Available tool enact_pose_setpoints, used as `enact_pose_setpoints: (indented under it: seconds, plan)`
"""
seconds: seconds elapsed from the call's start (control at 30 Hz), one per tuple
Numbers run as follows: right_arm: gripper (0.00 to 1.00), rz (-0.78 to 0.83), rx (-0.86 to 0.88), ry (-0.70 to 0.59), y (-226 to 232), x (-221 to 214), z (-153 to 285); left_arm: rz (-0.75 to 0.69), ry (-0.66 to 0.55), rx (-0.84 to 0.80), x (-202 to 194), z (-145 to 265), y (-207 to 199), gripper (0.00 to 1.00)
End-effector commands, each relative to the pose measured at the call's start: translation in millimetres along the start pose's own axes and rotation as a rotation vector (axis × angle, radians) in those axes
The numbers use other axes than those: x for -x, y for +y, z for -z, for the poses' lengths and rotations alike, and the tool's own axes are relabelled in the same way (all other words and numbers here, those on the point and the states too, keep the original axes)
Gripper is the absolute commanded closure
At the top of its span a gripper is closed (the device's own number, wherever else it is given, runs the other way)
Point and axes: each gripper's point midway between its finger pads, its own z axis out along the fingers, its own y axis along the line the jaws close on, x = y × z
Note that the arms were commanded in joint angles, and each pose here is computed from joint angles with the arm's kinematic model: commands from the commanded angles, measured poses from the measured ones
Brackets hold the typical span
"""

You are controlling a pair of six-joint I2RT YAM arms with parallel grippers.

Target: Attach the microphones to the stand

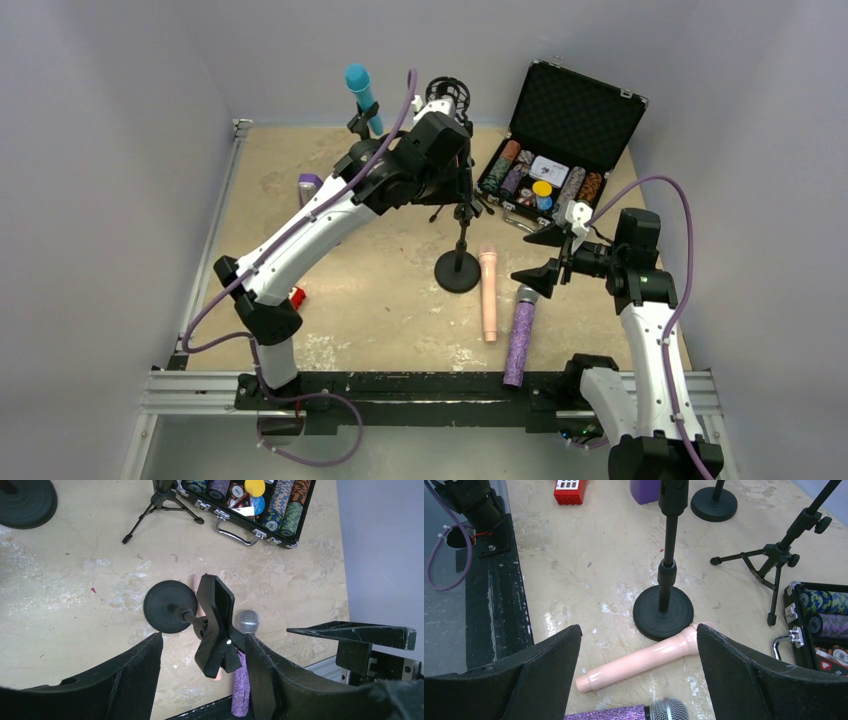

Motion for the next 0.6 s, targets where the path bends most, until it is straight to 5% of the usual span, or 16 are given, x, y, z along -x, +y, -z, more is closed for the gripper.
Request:
enact_pose_setpoints:
  seconds: [0.0,0.3,0.57]
  plan:
    - [0.11,0.037,-0.021,-0.012,-3,9,2,-0.036,-0.026,-0.017,9,2,-11,0.35]
    - [0.11,0.039,-0.025,-0.010,-4,8,2,-0.119,-0.018,0.034,4,-28,-11,0.45]
    - [0.11,0.037,-0.029,-0.005,-6,7,2,-0.350,-0.044,0.097,11,-27,11,0.85]
